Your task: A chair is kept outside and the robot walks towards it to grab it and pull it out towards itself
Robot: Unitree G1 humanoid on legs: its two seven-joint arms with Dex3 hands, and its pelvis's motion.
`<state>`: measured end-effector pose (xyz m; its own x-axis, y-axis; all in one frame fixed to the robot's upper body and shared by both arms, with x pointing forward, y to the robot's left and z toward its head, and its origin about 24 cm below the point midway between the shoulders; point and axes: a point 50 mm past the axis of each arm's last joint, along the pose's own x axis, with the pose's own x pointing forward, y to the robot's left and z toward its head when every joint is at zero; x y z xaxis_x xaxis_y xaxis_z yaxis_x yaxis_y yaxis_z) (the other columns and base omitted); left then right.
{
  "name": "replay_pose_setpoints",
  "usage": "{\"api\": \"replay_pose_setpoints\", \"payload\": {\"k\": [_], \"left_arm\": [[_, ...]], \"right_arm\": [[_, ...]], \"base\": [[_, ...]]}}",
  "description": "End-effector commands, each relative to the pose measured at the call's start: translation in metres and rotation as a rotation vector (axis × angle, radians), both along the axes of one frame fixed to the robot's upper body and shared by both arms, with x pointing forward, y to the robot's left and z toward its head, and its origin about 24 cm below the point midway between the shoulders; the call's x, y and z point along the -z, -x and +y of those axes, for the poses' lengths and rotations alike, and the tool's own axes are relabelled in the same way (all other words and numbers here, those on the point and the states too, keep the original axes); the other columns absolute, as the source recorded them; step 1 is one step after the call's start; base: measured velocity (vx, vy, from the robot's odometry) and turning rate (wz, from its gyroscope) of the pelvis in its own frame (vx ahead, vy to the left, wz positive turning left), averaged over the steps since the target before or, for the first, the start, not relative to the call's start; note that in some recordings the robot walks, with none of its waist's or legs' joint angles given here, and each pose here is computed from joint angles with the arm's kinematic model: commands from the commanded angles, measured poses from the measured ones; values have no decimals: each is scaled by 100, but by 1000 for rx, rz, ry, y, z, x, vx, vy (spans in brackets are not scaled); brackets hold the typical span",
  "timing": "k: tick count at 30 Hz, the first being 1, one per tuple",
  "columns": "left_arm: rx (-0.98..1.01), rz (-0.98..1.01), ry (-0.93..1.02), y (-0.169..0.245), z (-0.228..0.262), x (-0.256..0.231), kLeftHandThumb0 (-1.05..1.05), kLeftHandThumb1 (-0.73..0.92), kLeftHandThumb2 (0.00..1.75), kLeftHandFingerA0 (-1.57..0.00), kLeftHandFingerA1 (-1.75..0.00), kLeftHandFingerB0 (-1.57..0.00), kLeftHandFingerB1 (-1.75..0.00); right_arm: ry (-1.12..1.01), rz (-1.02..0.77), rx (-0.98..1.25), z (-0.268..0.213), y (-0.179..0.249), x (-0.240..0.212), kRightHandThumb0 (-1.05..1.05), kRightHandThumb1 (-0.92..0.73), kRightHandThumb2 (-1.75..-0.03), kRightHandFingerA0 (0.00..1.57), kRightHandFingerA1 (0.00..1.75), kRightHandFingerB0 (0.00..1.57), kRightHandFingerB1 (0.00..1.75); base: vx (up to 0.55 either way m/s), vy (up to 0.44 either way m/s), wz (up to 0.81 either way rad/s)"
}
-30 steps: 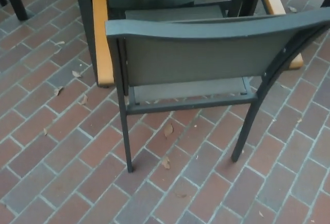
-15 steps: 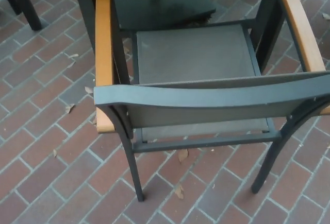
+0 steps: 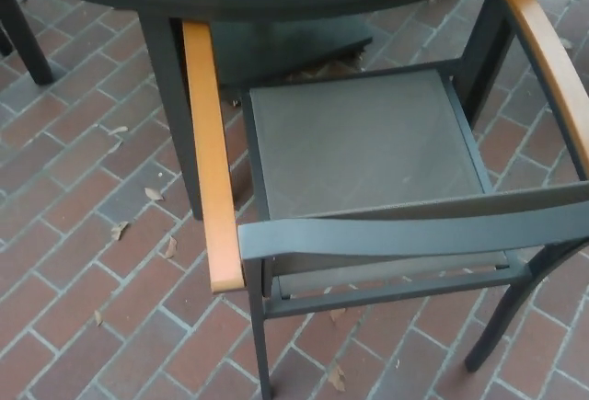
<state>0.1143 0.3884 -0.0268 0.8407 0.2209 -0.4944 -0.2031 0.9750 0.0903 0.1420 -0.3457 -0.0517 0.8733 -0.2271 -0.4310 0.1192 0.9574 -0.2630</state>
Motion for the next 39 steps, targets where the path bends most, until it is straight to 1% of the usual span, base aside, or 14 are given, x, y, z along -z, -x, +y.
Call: {"api": "replay_pose_setpoints", "payload": {"k": [1, 2, 3, 8, 9, 10, 11, 12, 13, 15, 20, 22, 23, 39], "left_arm": [[25, 28, -21, 2, 2, -2, -73, 42, 55, -12, -55, -11, -34], [26, 29, -22, 2, 2, -2, -73, 42, 55, -12, -55, -11, -34], [21, 22, -13, 1, 1, -2, -38, 9, 79, -1, -53, 0, -51], [31, -7, 1, -3, -3, -3, -38, 9, 80, -1, -53, 0, -51], [37, -11, 10, -2, -3, -4, -70, 41, 53, -7, -50, -8, -29], [39, -14, 17, -2, -3, -4, -70, 41, 53, -7, -50, -8, -29], [57, -22, 11, -5, -6, -5, -37, 13, 81, -1, -53, 0, -50], [77, -31, 0, -7, -9, -6, -37, 13, 81, -1, -53, 0, -50], [85, -36, -9, -9, -10, -8, -69, 40, 55, -23, -45, -20, -29], [117, -52, -43, -14, -16, -11, -66, 36, 76, -14, -53, -7, -40], [176, -69, -76, -27, -25, -19, -66, 36, 77, -15, -54, -8, -43], [186, -68, -71, -31, -26, -20, -64, 35, 75, -14, -54, -8, -42], [207, -70, -61, -40, -27, -23, -64, 40, 53, -14, -53, -14, -35], [459, -88, -257, -85, -52, -52, -76, 37, 54, -15, -57, -14, -40]], "right_arm": [[-16, -3, 35, -16, 3, -8, -73, -39, -73, 0, 0, 0, 6], [-13, -3, 32, -17, 2, -9, -73, -39, -73, 0, 0, 0, 6], [-5, -3, 25, -21, 2, -12, -72, -36, -71, 0, 0, 0, 5], [33, -1, 11, -29, 2, -20, -72, -38, -72, 0, 0, 0, 6], [48, 1, 6, -30, 2, -20, -72, -38, -73, 0, 0, 0, 6], [59, 3, 2, -30, 2, -21, -72, -38, -73, 0, 0, 0, 6], [66, 5, 5, -33, 1, -23, -70, -36, -71, 0, 0, 0, 6], [71, 7, 12, -36, 1, -24, -70, -36, -71, 0, 0, 0, 6], [72, 6, 13, -37, -1, -25, -77, -38, -72, 0, 0, 0, 0], [66, 8, 37, -42, -1, -26, -74, -40, -74, 0, 0, 0, 6], [41, 14, 81, -52, 0, -31, -67, -34, -69, 0, 0, 0, 7], [52, 18, 78, -54, -2, -33, -67, -34, -69, 0, 0, 0, 3], [84, 20, 71, -59, -11, -40, -66, -32, -67, 0, 0, 0, 2], [343, 64, -155, -61, -85, -87, -72, -44, -79, 0, 0, 0, 0]], "base": [[64, -75, 24], [24, -89, -1], [41, -60, 6], [27, -31, 1], [0, 0, 0], [0, 0, 0], [0, 0, 0], [0, 0, 0], [0, 0, 0], [0, 0, 0], [0, 0, 0], [0, 0, 0], [0, 0, 0], [0, 0, 0]]}}
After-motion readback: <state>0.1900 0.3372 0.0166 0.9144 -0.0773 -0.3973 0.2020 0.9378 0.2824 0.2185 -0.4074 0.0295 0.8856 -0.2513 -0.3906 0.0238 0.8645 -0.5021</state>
